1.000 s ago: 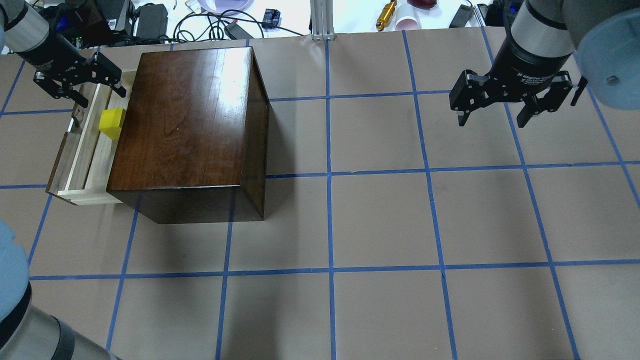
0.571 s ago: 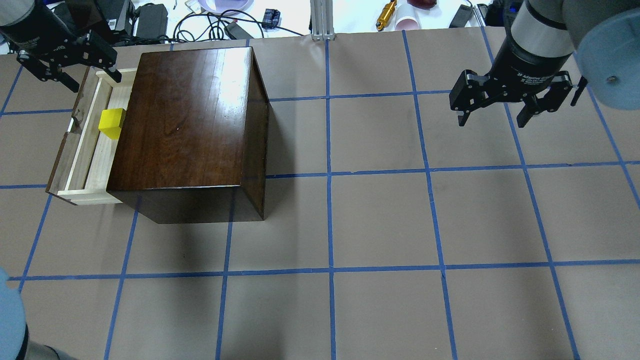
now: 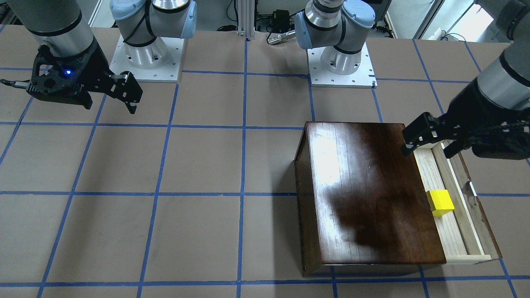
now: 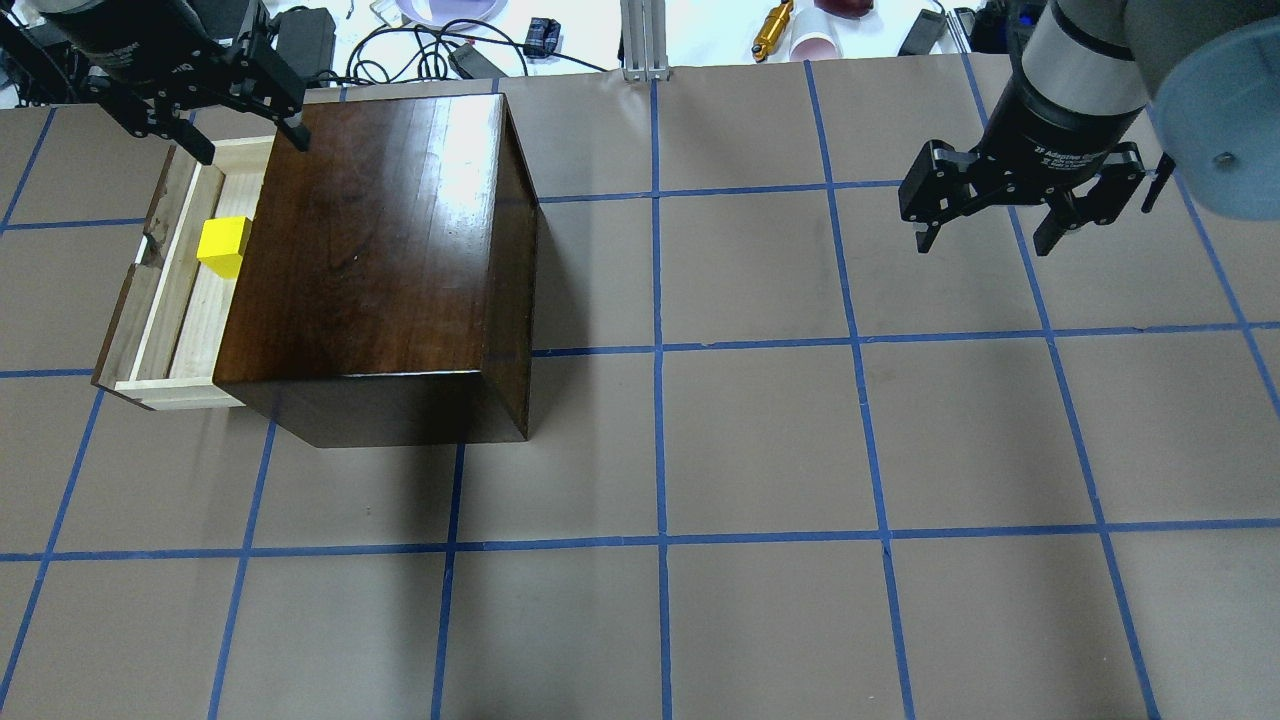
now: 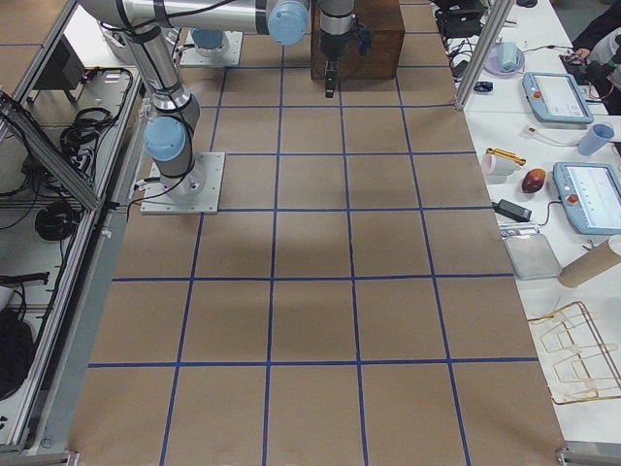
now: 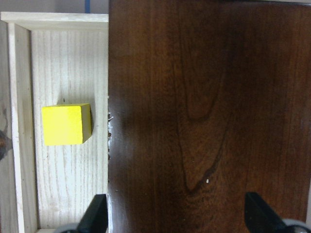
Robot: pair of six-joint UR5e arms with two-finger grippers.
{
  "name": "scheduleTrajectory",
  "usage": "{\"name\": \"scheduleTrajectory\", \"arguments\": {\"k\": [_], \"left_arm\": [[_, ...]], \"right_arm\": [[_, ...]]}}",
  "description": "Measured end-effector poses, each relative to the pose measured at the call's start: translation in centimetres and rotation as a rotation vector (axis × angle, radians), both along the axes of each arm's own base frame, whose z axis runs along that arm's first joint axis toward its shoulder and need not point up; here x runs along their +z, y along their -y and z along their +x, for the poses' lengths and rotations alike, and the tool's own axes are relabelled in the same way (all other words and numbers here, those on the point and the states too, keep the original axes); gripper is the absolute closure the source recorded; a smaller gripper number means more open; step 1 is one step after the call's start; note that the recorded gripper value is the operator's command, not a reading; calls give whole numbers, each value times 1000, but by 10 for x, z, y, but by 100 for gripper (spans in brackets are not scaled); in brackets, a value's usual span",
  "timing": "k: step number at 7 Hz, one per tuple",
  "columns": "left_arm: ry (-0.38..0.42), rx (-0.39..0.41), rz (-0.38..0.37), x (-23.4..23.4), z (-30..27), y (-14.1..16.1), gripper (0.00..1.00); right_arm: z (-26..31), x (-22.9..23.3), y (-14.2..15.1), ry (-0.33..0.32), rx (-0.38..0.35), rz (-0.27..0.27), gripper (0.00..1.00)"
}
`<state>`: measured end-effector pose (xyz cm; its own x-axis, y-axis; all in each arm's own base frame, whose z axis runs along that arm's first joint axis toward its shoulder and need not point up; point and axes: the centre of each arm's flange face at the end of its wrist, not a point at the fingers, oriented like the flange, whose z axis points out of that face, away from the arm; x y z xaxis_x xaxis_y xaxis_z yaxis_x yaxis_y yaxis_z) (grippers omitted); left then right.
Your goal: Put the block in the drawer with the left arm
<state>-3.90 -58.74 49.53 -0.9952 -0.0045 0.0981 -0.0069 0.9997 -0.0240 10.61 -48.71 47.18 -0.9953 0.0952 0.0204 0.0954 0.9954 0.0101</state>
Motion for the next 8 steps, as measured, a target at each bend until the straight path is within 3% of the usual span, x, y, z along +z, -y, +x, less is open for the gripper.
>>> {"name": "scheduleTrajectory", "arguments": {"k": [3,8], "left_arm": [[77,-62,50,-17,-49,-28,0],[94,-81,87,-37,-73,-55,0]], "right_arm": [[0,0,0,0,0,-1,0],[0,0,0,0,0,-1,0]]}}
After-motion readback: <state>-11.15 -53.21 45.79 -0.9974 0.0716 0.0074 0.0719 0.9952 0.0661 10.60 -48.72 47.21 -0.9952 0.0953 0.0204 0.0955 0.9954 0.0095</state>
